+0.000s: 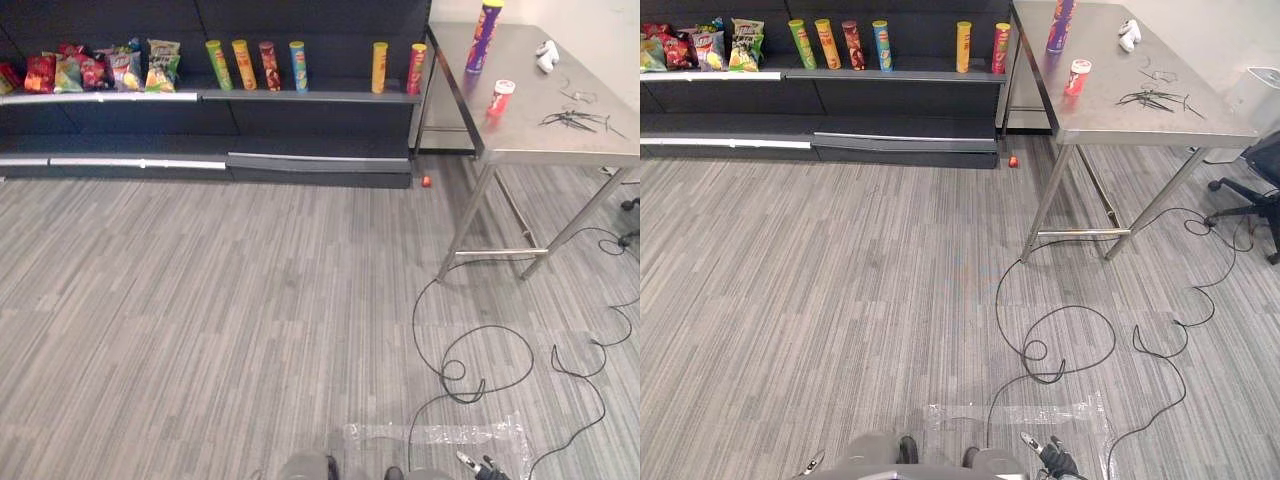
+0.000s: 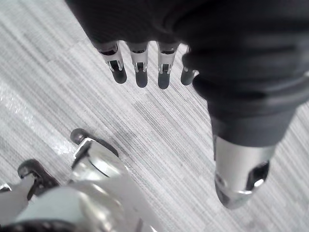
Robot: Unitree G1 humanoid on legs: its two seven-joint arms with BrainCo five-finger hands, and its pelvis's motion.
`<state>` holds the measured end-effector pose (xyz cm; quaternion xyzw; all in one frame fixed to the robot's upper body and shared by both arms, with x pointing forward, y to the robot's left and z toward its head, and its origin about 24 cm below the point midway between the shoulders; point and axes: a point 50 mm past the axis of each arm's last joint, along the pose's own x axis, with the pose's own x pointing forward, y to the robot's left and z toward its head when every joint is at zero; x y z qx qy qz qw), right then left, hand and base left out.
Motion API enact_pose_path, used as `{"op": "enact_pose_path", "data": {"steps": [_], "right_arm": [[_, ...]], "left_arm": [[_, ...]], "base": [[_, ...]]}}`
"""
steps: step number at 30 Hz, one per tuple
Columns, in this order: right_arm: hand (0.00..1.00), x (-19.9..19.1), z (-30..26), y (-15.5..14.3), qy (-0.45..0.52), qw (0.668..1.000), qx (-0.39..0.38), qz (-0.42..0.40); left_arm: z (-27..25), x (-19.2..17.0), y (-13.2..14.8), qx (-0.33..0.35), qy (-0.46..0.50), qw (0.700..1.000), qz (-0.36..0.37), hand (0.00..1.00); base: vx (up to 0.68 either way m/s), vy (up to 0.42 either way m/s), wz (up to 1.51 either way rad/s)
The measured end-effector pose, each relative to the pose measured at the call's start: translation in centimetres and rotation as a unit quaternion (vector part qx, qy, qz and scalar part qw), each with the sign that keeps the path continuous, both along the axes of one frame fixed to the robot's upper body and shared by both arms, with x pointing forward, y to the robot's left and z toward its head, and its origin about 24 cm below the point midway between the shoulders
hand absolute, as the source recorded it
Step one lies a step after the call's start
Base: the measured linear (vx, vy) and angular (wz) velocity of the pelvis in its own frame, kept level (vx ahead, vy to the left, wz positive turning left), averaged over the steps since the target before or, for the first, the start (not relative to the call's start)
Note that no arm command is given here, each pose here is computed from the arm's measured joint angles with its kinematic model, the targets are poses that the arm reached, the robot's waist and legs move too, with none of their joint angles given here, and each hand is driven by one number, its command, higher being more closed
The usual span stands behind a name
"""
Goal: Put the gum and the chips on the shelf.
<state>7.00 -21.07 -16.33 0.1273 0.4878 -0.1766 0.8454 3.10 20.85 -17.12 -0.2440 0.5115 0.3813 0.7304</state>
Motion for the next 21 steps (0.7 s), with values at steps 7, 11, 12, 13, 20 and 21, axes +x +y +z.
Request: {"op": "enact_pose_path", "data": {"steps": [7, 11, 12, 13, 20, 21], "right_arm": [[0.0, 0.3, 0.2, -0.1, -0.02, 1.0, 0.009, 0.007], [0.0, -0.2, 0.3, -0.8, -0.018, 1.0, 0.007, 0.018], [0.0, -0.4, 0.1, -0.4, -0.009, 0.999, 0.009, 0.032], [0.0, -0.3, 0.0, 0.1, -0.01, 0.999, 0.014, 0.041], [0.0, -0.9, -0.2, 0.6, 0.001, 1.0, -0.006, 0.008], [0.0, -1.0, -0.2, 0.5, 0.002, 1.0, -0.013, -0.003]], "left_arm": [[-0.1, -1.1, -0.6, -0.022, -0.014, 0.999, 0.042, 0.0], [-0.3, -2.3, -1.4, -0.038, -0.003, 0.998, 0.058, 0.0], [-0.3, -2.7, -0.8, -0.031, 0.003, 0.998, 0.054, 0.0], [-0.2, -2.3, -0.3, -0.024, -0.002, 0.999, 0.049, 0.0], [0.0, -1.2, 0.6, -0.003, 0.001, 1.0, -0.001, 0.0], [0.0, -1.2, 0.7, -0.001, 0.003, 1.0, -0.015, 0.0]], "base": [[0.18, 0.151, -0.2], [0.37, 0.467, -0.47], [0.42, 0.374, -0.42], [0.41, 0.312, -0.37], [0.3, 0.231, -0.03], [0.28, 0.193, 0.02]]}}
